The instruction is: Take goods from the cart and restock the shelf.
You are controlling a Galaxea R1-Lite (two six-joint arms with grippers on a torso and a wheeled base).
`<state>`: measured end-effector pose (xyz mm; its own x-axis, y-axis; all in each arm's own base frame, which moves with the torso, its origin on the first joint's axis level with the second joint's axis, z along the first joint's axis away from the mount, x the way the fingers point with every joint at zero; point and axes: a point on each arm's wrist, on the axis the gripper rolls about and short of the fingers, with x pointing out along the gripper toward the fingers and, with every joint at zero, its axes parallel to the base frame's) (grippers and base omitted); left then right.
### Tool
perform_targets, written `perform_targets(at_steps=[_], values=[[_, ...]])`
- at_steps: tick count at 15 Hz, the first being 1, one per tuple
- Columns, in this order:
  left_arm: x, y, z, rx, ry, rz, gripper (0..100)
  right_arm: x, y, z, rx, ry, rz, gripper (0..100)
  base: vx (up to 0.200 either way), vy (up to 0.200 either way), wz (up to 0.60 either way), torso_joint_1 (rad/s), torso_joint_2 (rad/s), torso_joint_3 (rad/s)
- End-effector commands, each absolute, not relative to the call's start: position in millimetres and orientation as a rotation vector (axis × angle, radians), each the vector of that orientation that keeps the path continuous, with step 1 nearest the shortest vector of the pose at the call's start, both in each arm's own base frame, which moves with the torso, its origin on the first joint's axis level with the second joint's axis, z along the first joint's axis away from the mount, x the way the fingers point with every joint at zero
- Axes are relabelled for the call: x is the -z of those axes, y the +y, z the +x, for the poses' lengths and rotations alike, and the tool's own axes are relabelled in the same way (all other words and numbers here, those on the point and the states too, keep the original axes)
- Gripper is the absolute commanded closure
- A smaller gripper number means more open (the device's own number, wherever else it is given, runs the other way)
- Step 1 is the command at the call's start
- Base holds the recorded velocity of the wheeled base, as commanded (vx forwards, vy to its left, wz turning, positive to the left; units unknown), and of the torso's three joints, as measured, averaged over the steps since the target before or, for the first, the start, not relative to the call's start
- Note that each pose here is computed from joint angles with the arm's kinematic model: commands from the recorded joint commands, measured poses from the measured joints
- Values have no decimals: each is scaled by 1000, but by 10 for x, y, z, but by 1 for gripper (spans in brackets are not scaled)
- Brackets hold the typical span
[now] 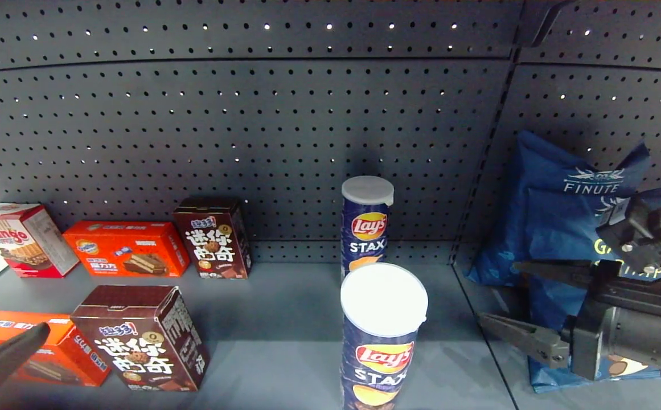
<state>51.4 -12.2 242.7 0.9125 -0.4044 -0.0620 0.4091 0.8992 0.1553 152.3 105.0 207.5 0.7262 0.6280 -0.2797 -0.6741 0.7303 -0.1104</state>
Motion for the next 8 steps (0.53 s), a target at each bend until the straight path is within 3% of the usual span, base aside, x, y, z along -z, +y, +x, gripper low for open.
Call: perform_targets(at_steps=[1, 8], values=[[-2318, -105, 381, 403, 13, 168, 0, -1950, 1133, 1583, -745, 289, -228, 0, 0, 0, 0, 0, 0, 0], [-1953, -64, 99, 343, 25, 163, 0, -1784, 1300, 1589, -807, 353, -255, 0, 0, 0, 0, 0, 0, 0]])
